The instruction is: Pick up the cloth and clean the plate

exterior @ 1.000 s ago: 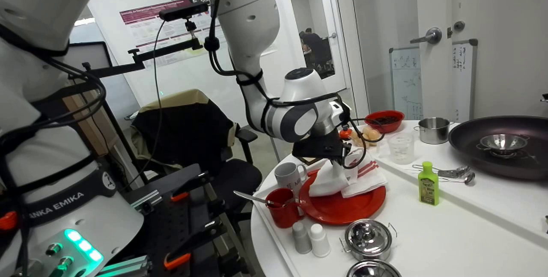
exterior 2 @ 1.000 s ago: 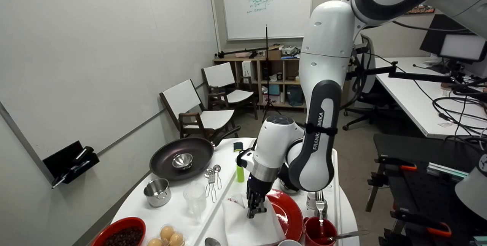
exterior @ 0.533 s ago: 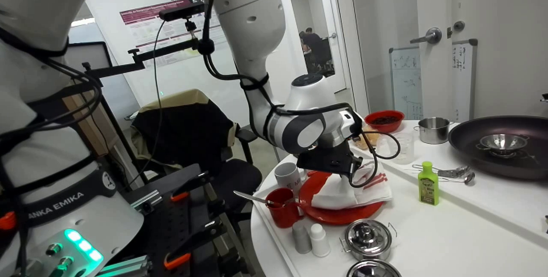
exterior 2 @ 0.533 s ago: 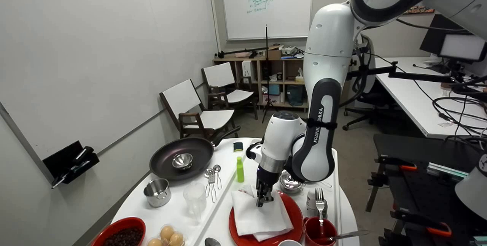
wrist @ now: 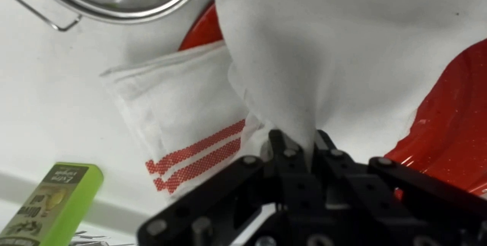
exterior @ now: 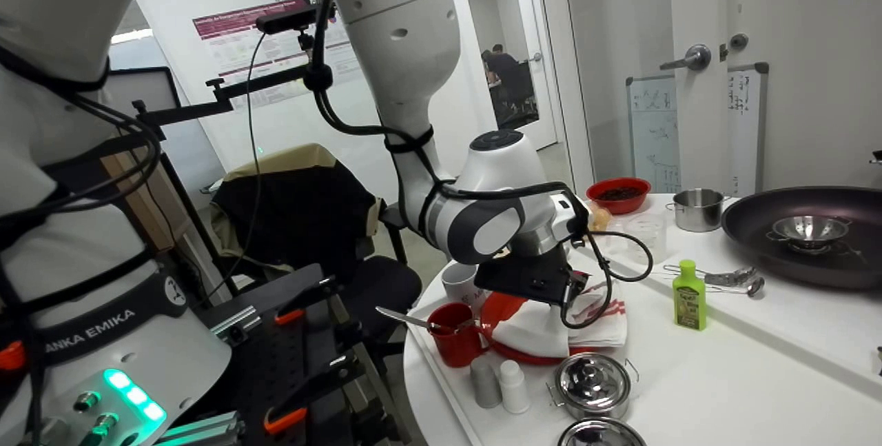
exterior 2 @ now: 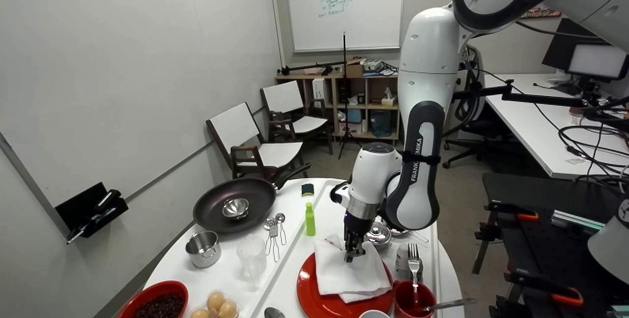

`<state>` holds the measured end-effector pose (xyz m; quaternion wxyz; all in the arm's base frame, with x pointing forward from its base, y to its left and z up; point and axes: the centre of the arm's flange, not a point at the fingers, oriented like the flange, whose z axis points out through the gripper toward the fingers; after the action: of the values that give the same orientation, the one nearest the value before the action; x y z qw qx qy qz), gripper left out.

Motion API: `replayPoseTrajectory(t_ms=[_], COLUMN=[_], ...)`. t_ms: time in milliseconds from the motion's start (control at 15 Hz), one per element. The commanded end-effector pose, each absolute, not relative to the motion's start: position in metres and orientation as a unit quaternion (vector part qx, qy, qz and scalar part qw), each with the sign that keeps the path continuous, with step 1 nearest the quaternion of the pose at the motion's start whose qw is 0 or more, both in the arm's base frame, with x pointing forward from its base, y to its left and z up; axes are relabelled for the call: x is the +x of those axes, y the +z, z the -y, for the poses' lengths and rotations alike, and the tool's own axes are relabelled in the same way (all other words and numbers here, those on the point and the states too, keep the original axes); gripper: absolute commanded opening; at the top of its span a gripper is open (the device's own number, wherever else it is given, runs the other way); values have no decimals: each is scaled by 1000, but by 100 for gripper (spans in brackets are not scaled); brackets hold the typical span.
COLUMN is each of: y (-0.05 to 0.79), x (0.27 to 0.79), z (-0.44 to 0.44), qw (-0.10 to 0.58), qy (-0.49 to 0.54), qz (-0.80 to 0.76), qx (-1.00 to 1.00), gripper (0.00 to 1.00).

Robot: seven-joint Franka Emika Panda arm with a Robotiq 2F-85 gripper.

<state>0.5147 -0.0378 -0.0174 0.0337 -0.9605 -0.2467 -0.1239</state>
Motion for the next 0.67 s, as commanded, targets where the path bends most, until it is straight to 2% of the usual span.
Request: replayPoseTrajectory(t_ms=[0, 600], y=[-12, -1], x=[507, 518], z=[30, -38], qw=[36, 47], qy=[-130, -143], qz=[266, 337], qx=[-955, -930], gripper=[3, 3])
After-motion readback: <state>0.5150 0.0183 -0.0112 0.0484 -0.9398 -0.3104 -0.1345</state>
